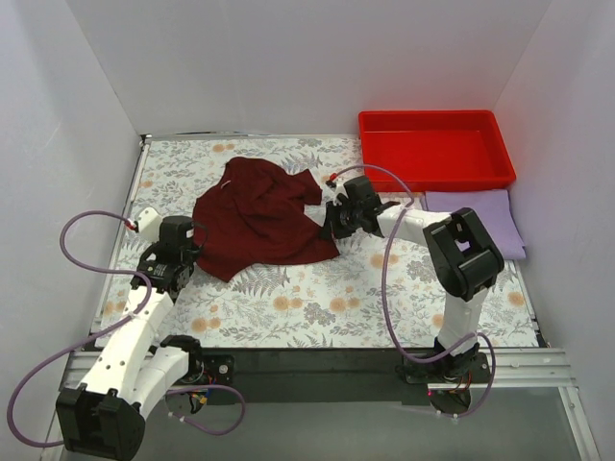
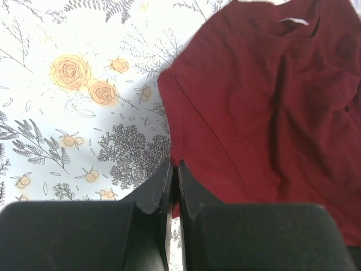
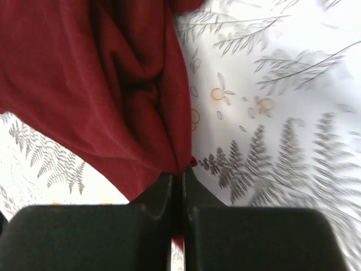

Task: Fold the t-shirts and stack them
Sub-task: Flatten the tshirt out

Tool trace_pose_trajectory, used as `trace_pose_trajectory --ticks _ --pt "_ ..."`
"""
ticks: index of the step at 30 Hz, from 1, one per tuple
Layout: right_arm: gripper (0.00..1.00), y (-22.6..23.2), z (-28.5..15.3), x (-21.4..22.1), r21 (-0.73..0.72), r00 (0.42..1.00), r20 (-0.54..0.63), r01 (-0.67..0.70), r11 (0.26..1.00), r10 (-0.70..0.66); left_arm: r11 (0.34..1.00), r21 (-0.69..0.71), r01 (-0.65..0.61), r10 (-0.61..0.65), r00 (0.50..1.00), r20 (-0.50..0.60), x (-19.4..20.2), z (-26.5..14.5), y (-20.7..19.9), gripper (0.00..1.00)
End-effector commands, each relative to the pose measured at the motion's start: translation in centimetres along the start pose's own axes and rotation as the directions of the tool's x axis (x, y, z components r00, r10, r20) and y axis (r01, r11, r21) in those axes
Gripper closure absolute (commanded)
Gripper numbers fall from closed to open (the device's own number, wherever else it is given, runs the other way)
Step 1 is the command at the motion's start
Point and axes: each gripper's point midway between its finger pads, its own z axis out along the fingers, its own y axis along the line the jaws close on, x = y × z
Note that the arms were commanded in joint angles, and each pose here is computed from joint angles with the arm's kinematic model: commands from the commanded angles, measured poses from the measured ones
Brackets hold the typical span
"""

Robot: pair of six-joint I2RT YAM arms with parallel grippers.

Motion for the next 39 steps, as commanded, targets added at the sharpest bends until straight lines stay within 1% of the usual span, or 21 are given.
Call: trace_pose_trajectory --ticks 1,2,5,7,8,9,10,11,13,14,15,16,17,18,20,25,27,28,29,33,39 --pt "0.99 1.8 -6.6 -9.0 0.187 0.970 0.169 0.142 0.972 -0.174 0.999 -0.017 0.028 -0.026 0.996 0.080 -1.9 -0.6 0.6 1.00" --pt "0.99 1.4 -9.6 -10.0 0.288 0.966 0.168 0.141 0.947 -0.195 0.999 -0.015 0.035 -0.033 0.996 0.088 -2.0 -0.7 0.7 1.00" --pt "0.99 2.5 -14.8 -11.9 0.387 0.954 0.155 0.181 0.904 -0.257 0.998 -0.014 0.058 -0.056 0.991 0.122 -2.8 -1.2 0.9 1.00" --pt "0.99 4.2 -17.3 -12.2 0.375 0.942 0.165 0.214 0.902 -0.292 0.997 -0.028 0.074 -0.069 0.987 0.148 -3.3 -1.4 1.4 1.00" --pt "0.96 5.5 -18.2 -11.9 0.356 0.937 0.168 0.231 0.905 -0.305 0.996 -0.042 0.078 -0.071 0.986 0.154 -3.4 -1.5 1.7 1.00" --pt "0.93 6.4 -18.3 -10.5 0.315 0.944 0.133 0.247 0.916 -0.301 0.995 -0.052 0.088 -0.078 0.984 0.162 -3.6 -1.6 1.9 1.00" --pt "0.82 7.1 -18.5 -9.7 0.291 0.942 0.118 0.271 0.918 -0.315 0.993 -0.061 0.101 -0.089 0.980 0.176 -3.9 -1.8 2.1 0.99" --pt "0.73 9.2 -18.9 -8.6 0.236 0.932 0.122 0.308 0.922 -0.342 0.988 -0.082 0.134 -0.115 0.973 0.200 -4.3 -2.1 2.8 0.99" --pt "0.56 9.4 -18.0 -5.6 0.190 0.936 0.067 0.329 0.925 -0.346 0.981 -0.089 0.170 -0.146 0.961 0.233 -4.9 -2.7 3.3 0.98" --pt "0.54 9.5 -18.1 -4.6 0.169 0.936 0.055 0.333 0.928 -0.347 0.978 -0.076 0.192 -0.166 0.951 0.260 -5.3 -3.1 3.6 0.98" --pt "0.52 8.1 -17.5 -2.7 0.184 0.943 0.011 0.326 0.927 -0.333 0.978 -0.067 0.199 -0.175 0.948 0.268 -5.4 -3.2 3.7 0.98" --pt "0.48 7.0 -17.3 -2.0 0.220 0.946 -0.002 0.318 0.922 -0.325 0.978 -0.058 0.202 -0.179 0.945 0.272 -5.5 -3.3 3.7 0.98" --pt "0.47 5.4 -17.6 -1.9 0.297 0.951 0.000 0.296 0.908 -0.310 0.978 -0.046 0.203 -0.183 0.944 0.276 -5.5 -3.3 3.5 0.98" --pt "0.47 4.3 -17.1 -0.3 0.308 0.957 -0.034 0.284 0.908 -0.288 0.981 -0.042 0.189 -0.172 0.949 0.264 -5.3 -3.2 3.4 0.98" --pt "0.48 2.5 -17.1 -0.4 0.371 0.967 0.006 0.234 0.899 -0.255 0.983 -0.044 0.178 -0.162 0.956 0.245 -5.0 -3.0 3.1 0.97" --pt "0.51 -2.3 -15.9 2.0 0.447 0.990 0.053 0.094 0.890 -0.132 0.989 -0.048 0.138 -0.126 0.972 0.197 -4.0 -2.2 2.6 0.97" --pt "0.52 -3.4 -15.4 1.9 0.444 0.991 0.090 0.051 0.895 -0.102 0.991 -0.037 0.132 -0.122 0.974 0.192 -4.0 -2.1 2.3 0.97" --pt "0.53 -3.7 -14.8 3.1 0.422 0.994 0.071 0.042 0.906 -0.080 0.991 -0.033 0.127 -0.119 0.975 0.188 -3.9 -2.1 2.2 0.97" --pt "0.54 -4.1 -14.3 3.0 0.410 0.995 0.082 0.025 0.912 -0.065 0.991 -0.029 0.129 -0.121 0.974 0.192 -4.0 -2.2 2.2 0.97" --pt "0.55 -4.0 -12.1 5.0 0.331 0.999 0.029 0.017 0.944 -0.028 0.992 -0.030 0.122 -0.115 0.976 0.188 -3.9 -2.1 2.2 0.96" --pt "0.55 -6.9 -10.1 5.9 0.381 1.000 -0.016 -0.013 0.924 0.021 0.993 -0.037 0.113 -0.105 0.978 0.183 -3.8 -1.9 2.1 0.96"
